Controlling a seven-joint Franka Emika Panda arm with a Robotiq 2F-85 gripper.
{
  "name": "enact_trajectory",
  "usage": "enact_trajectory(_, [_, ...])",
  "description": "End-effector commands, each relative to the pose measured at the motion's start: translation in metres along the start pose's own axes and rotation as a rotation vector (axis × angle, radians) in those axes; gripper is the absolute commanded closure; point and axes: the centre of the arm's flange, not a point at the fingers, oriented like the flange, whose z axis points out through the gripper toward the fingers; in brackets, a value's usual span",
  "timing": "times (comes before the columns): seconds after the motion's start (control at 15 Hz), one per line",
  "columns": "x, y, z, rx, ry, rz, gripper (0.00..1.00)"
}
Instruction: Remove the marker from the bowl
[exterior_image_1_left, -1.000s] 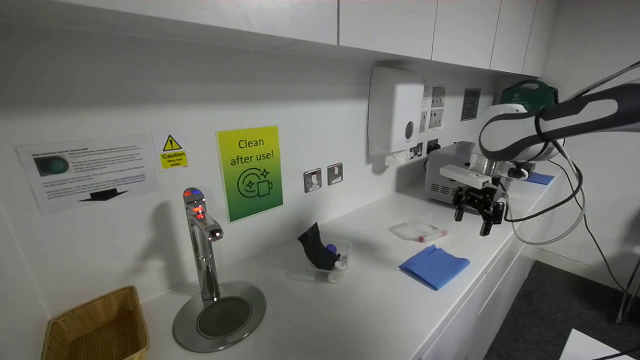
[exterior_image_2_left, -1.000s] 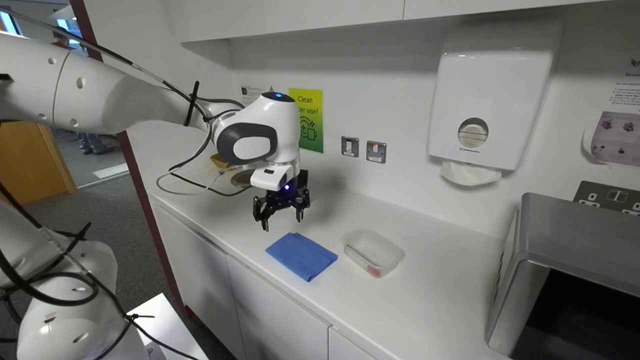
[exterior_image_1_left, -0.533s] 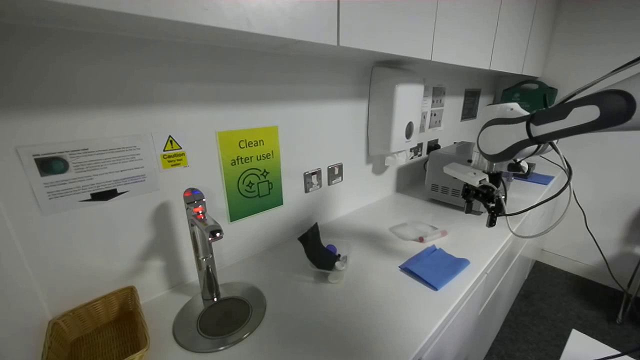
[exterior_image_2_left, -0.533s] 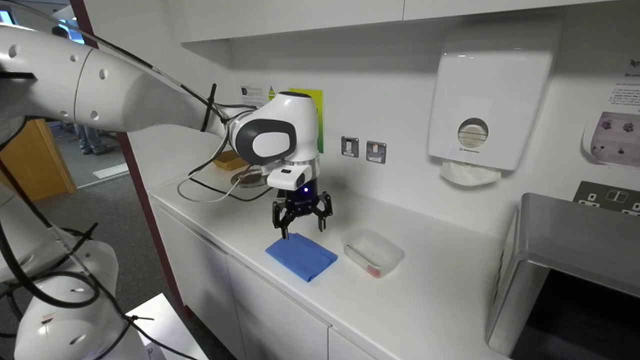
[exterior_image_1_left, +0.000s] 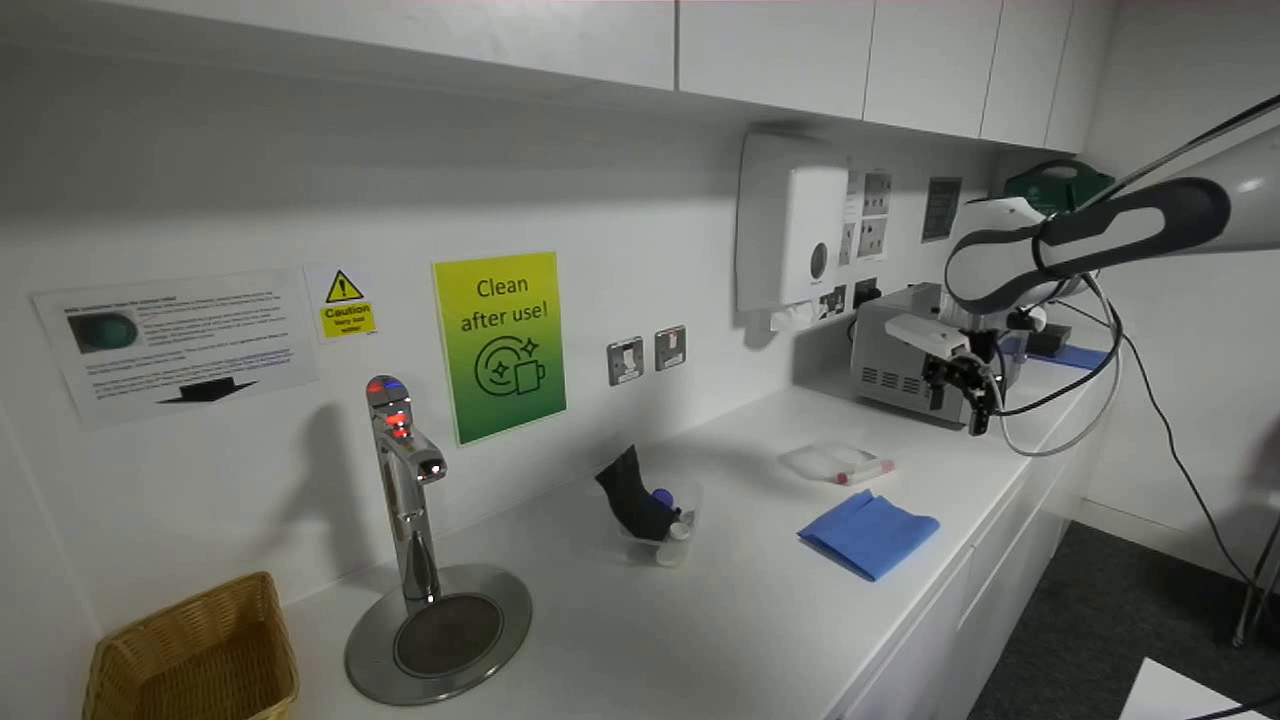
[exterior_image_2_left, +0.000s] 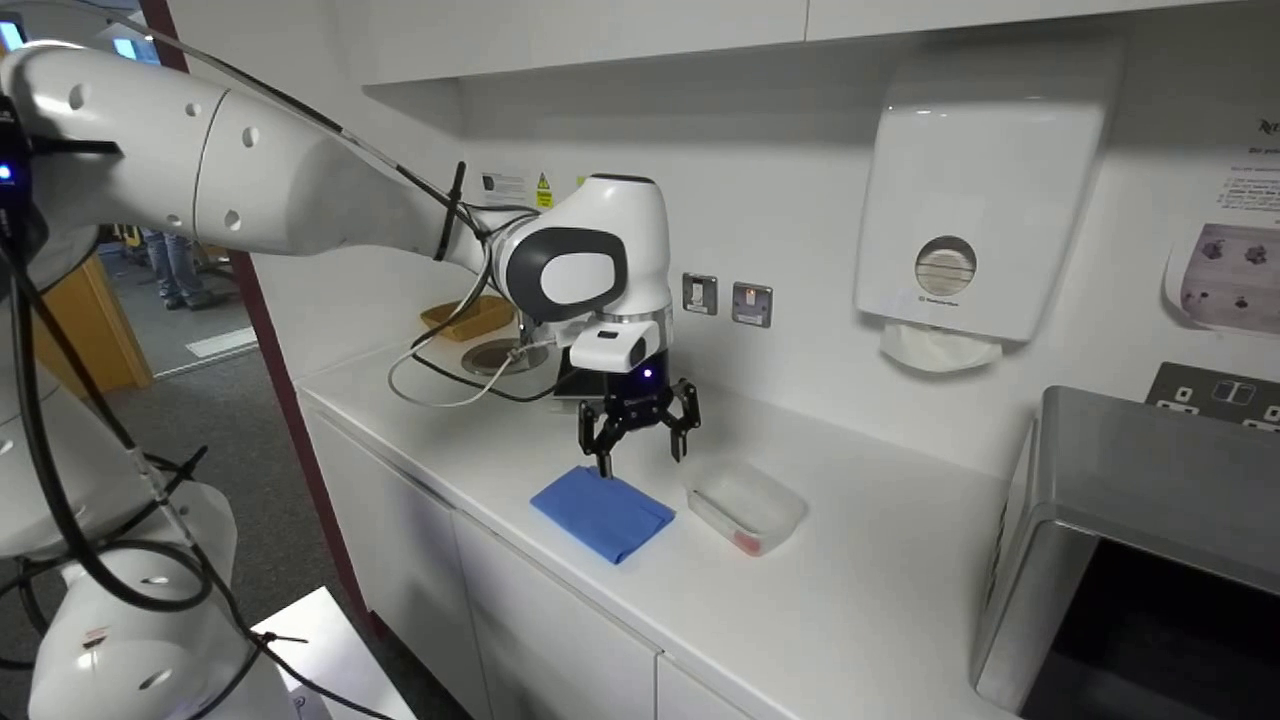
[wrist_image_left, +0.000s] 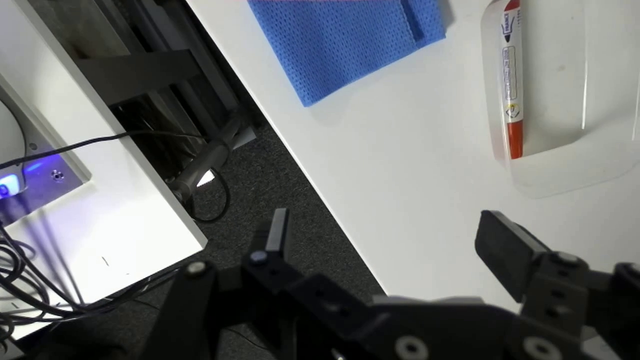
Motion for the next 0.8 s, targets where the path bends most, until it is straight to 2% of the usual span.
enact_trajectory(0.0, [0.0,0.0,0.0,0.0,0.0,-0.001,0.0])
enact_trajectory(0.33, [0.0,-0.003,0.004,0.001,0.008,0.004,0.0])
enact_trajectory(0.73, [0.023,-0.028,0.02,-0.029,0.005,0.087,0.0])
